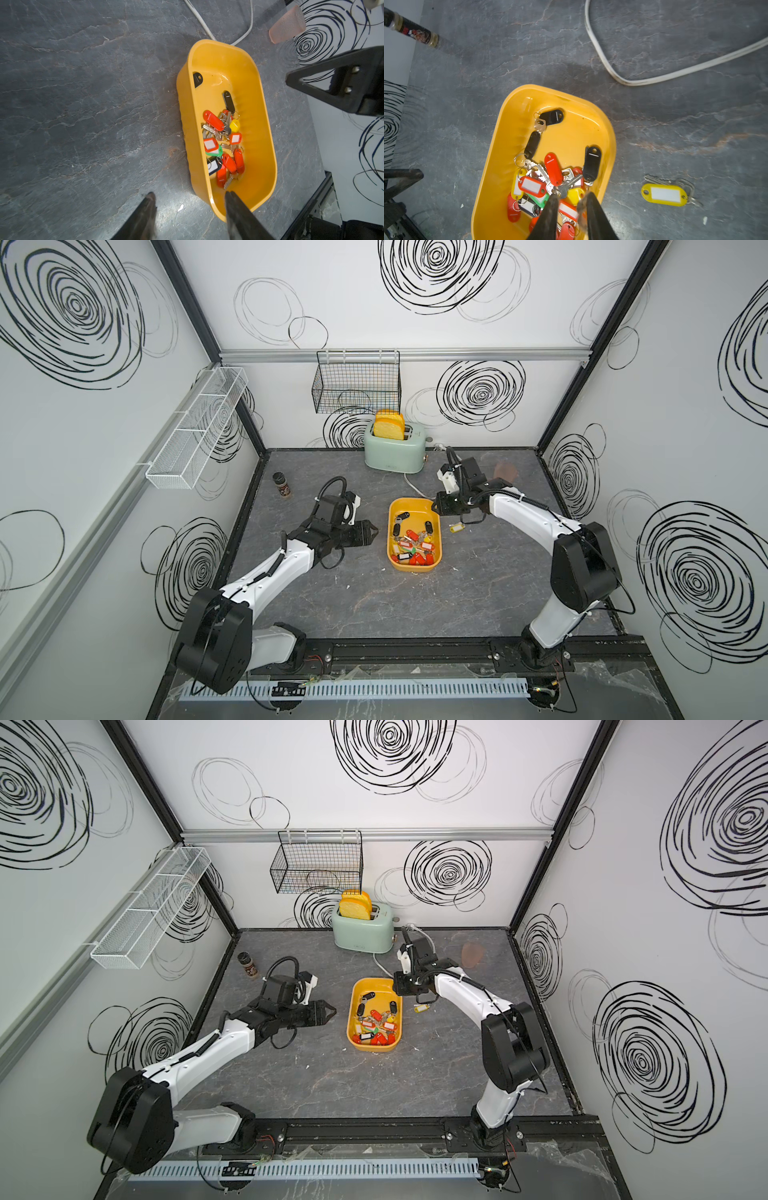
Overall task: Take the keys out of the storage box
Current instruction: Pick up the key from the storage box.
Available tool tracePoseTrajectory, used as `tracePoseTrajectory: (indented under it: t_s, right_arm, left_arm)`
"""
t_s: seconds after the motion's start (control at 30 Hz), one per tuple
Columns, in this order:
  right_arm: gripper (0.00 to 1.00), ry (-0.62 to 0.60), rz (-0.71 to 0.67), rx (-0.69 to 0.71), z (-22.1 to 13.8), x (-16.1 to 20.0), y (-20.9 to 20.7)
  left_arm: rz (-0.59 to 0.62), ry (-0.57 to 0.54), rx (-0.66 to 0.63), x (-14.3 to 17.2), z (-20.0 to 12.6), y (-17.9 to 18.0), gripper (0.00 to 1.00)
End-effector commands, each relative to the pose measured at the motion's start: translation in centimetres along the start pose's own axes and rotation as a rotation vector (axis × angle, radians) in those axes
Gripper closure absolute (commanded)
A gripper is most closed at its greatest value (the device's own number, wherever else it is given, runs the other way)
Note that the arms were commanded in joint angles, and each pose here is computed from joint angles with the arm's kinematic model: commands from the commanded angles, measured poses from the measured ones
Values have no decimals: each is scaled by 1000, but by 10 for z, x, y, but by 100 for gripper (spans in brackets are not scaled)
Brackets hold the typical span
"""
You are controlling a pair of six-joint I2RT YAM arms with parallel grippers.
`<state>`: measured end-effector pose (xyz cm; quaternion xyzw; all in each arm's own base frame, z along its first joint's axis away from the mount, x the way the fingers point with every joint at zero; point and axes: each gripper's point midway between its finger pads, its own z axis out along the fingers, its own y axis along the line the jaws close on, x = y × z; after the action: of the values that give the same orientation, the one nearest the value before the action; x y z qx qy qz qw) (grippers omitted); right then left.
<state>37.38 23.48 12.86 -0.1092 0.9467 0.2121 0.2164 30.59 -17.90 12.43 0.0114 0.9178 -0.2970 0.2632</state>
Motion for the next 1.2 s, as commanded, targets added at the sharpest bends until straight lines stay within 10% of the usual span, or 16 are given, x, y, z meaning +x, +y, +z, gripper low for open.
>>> tracePoseTrajectory:
  t_s: [0.0, 1.17]
  right_arm:
    - [73, 87, -63, 28, 12, 19, 6]
    - [65, 308, -395, 187, 67, 88, 27]
  left_arm:
    - [27, -9, -3, -1, -6, -2, 43]
    - [72, 60, 43, 25, -8, -2, 40]
